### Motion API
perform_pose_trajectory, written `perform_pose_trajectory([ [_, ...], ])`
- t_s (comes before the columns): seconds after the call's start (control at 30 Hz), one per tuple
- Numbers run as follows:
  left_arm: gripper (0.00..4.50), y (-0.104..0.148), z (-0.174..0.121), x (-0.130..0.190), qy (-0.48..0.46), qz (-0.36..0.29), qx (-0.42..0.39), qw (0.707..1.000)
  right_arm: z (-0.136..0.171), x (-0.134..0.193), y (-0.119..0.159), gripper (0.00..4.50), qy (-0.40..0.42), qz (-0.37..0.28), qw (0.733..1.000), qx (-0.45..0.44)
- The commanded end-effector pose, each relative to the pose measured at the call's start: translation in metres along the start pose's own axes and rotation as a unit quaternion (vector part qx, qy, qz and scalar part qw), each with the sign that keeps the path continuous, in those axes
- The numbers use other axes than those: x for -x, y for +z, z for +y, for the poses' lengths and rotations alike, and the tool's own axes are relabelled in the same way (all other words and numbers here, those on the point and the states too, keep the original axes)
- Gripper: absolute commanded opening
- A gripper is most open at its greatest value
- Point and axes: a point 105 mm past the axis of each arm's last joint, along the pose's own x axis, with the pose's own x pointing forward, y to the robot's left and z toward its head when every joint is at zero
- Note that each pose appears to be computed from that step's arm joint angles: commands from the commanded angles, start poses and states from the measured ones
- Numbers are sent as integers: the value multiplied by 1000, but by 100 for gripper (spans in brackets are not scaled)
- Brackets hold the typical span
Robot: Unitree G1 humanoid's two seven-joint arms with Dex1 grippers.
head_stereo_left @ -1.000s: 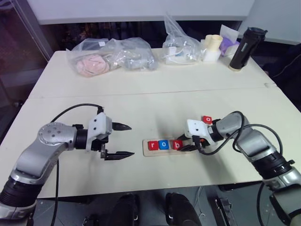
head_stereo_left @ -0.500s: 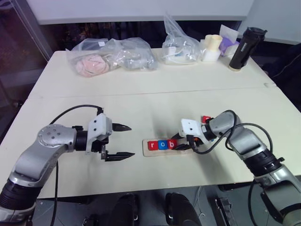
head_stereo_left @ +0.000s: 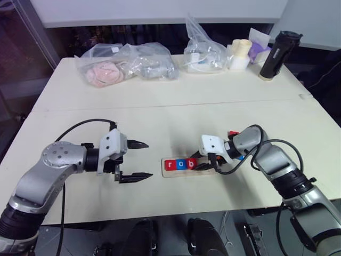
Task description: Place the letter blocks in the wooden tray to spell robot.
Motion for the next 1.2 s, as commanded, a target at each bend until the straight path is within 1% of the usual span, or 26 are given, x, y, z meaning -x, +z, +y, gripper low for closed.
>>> perform_pose_trajectory([
  [0.03, 450, 9, 0, 4, 6, -10, -15, 1000, -1, 1, 10, 113, 0, -3, 1000, 24],
  [0.67, 450, 10, 1, 0, 2, -15, -20, 1000, -3, 8, 7, 113, -7, 7, 1000, 18],
  [0.73, 450, 10, 2, 0, 2, -15, -20, 1000, -2, 9, 6, 219, -4, 9, 1000, 17],
  [0.77, 450, 10, 2, 0, 2, -15, -20, 1000, -1, 9, 7, 257, -3, 8, 1000, 17],
  [0.83, 450, 10, 2, -1, 2, -15, -20, 1000, -1, 9, 8, 356, -3, 7, 1000, 16],
  [0.87, 450, 10, 2, -1, 2, -15, -20, 1000, 0, 9, 8, 416, -3, 7, 1000, 16],
  [0.9, 450, 10, 2, -1, 2, -16, -20, 1000, -1, 9, 9, 445, -4, 7, 1000, 17],
  [1.0, 450, 10, 2, -1, 2, -16, -20, 1000, -2, 10, 13, 445, -10, 2, 1000, 18],
  [1.13, 450, 10, 2, -1, 2, -16, -19, 1000, -6, 19, 24, 445, -25, -22, 999, 7],
  [1.2, 450, 10, 2, -1, 2, -17, -18, 1000, -11, 28, 30, 445, -44, -35, 998, 0],
])
